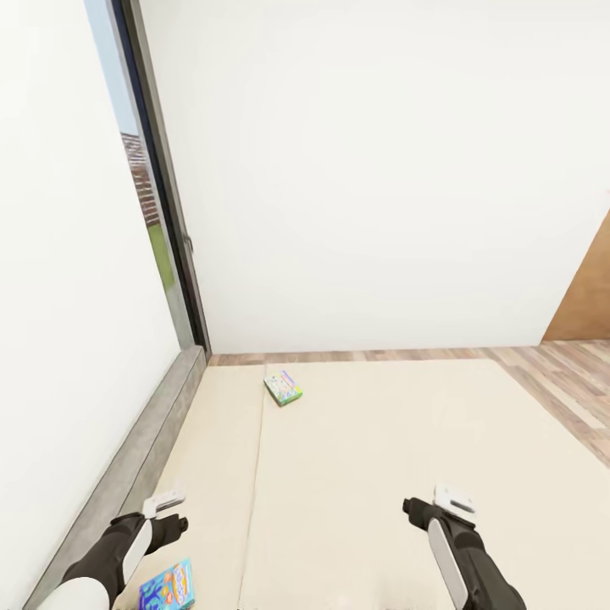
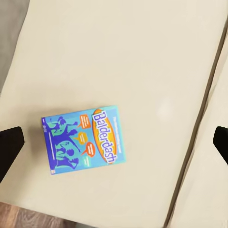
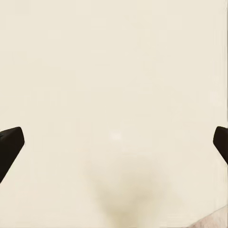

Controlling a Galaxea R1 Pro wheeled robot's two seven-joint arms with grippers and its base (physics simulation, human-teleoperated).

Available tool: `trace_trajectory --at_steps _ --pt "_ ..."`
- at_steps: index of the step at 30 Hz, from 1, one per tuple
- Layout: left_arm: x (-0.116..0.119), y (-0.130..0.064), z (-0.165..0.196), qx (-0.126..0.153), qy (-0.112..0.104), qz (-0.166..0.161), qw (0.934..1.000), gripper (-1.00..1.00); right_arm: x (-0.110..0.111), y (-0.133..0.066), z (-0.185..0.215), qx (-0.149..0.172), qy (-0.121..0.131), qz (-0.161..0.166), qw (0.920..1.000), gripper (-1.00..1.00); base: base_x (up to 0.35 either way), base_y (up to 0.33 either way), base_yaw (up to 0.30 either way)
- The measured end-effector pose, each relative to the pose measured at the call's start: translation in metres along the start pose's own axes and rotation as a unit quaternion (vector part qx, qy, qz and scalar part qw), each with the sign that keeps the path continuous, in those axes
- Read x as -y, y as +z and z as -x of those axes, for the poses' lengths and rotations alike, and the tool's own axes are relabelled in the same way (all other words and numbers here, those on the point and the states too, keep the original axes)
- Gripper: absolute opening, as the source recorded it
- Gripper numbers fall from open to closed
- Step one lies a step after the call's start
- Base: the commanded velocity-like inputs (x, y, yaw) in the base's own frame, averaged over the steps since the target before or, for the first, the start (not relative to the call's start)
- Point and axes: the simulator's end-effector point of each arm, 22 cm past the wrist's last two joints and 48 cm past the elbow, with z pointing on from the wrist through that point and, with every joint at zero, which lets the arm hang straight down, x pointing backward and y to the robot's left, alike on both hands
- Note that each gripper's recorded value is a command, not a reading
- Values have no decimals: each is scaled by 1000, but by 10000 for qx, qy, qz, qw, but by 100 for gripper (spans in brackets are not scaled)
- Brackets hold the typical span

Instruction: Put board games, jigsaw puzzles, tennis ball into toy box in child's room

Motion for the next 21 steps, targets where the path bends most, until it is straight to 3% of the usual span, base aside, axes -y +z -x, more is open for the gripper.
trace_trajectory --at_steps 5,13,17,21 --pt "-2 2 -3 -48 11 12 10000 100 -15 -15 33 348 -67 174 9992 100 0 0 0" --pt "1 5 -2 -123 5 -25 9999 100 -36 -30 56 553 -234 373 9975 100 0 0 0" --pt "4 4 8 -173 -17 -56 9998 100 -46 -56 81 735 -263 564 9954 100 0 0 0" --pt "0 6 9 -222 -27 -30 9997 100 -62 -79 76 657 -249 836 9940 100 0 0 0"
